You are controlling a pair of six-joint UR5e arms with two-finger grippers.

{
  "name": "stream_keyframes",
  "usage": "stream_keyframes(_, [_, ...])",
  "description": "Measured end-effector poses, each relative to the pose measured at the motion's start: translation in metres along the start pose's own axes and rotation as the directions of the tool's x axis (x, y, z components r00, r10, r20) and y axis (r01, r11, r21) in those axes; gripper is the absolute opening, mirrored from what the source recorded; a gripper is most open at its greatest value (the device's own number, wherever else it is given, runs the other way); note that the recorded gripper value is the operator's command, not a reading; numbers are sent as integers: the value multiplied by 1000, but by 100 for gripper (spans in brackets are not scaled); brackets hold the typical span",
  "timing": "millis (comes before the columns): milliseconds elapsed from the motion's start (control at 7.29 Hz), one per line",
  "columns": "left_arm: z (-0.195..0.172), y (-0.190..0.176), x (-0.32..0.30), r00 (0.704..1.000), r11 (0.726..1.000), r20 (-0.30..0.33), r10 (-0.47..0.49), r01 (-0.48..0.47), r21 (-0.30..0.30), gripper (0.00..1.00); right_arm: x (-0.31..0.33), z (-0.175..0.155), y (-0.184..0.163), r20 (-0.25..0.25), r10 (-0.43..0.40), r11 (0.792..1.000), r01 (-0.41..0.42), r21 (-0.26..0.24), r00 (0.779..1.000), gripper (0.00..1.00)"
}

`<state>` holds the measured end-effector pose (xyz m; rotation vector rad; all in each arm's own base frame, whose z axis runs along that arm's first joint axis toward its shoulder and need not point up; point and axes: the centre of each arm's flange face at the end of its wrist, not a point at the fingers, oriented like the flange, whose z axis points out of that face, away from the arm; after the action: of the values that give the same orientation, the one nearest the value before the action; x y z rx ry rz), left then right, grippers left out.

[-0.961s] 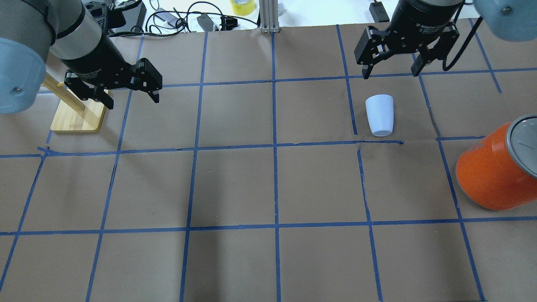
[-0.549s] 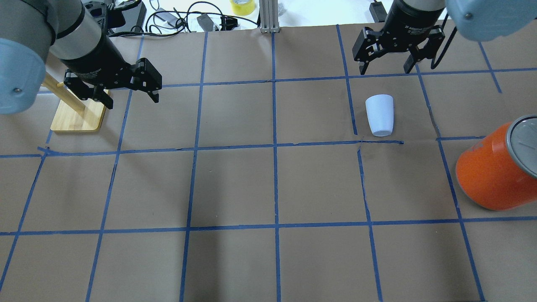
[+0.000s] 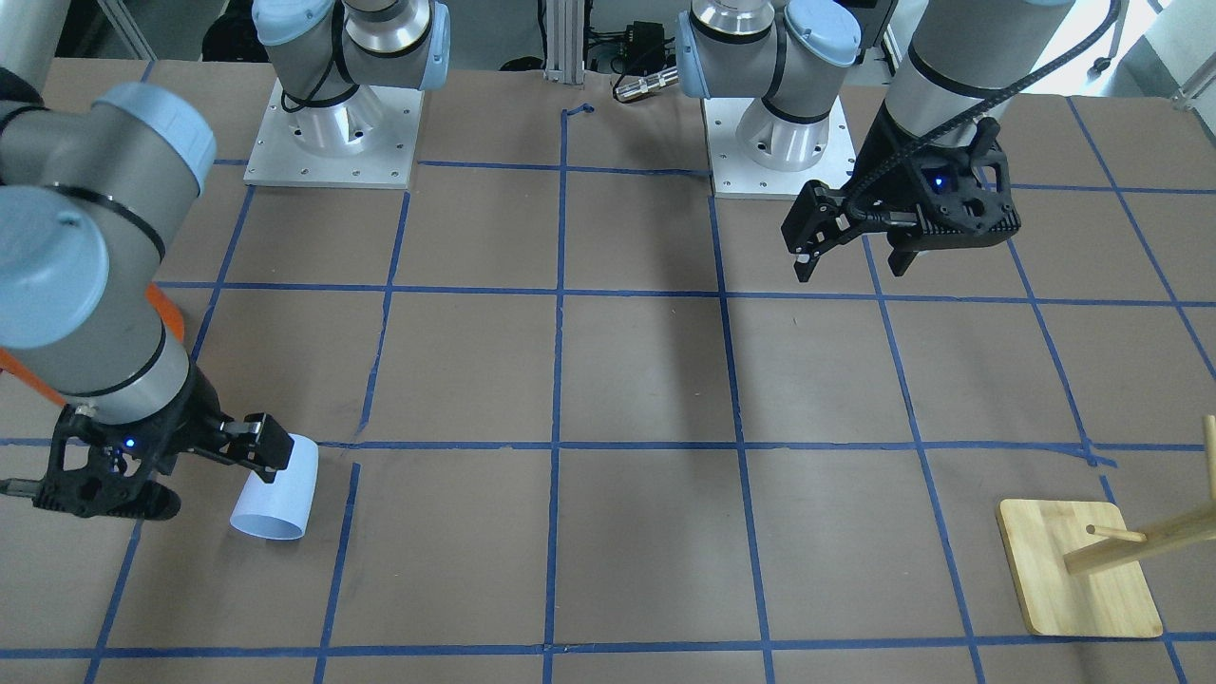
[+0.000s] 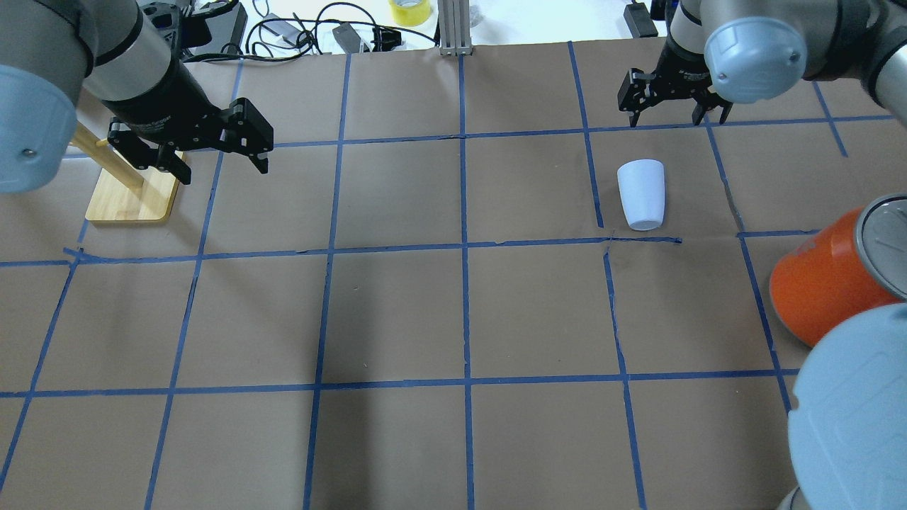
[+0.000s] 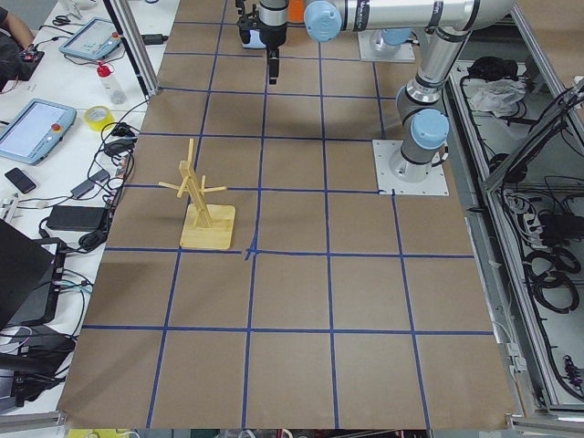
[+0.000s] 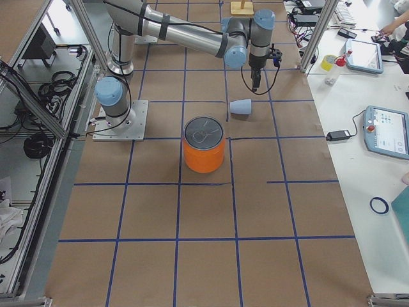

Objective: Flip cup
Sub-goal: 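Move the right gripper down over the upside-down white cup, then close the right gripper on the white cup's base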

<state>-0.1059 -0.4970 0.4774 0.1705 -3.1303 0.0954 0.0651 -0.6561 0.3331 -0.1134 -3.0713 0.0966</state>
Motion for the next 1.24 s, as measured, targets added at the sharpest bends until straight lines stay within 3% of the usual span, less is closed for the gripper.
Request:
stream_keyframes(275, [4, -3, -4, 1000, 1000, 6, 2, -2, -5, 100, 3, 34, -5, 36, 10, 1000, -9, -23, 999, 100])
stream_keyframes(686, [-7, -4, -6, 1000, 999, 6, 1, -2, 33, 100, 19, 82, 0, 77, 45, 998, -42, -43, 996, 100])
stream_keyframes(1235, [-16, 3, -4, 1000, 998, 1, 4, -4, 58, 100, 8, 101, 8, 92, 6, 999, -2, -44, 996, 100])
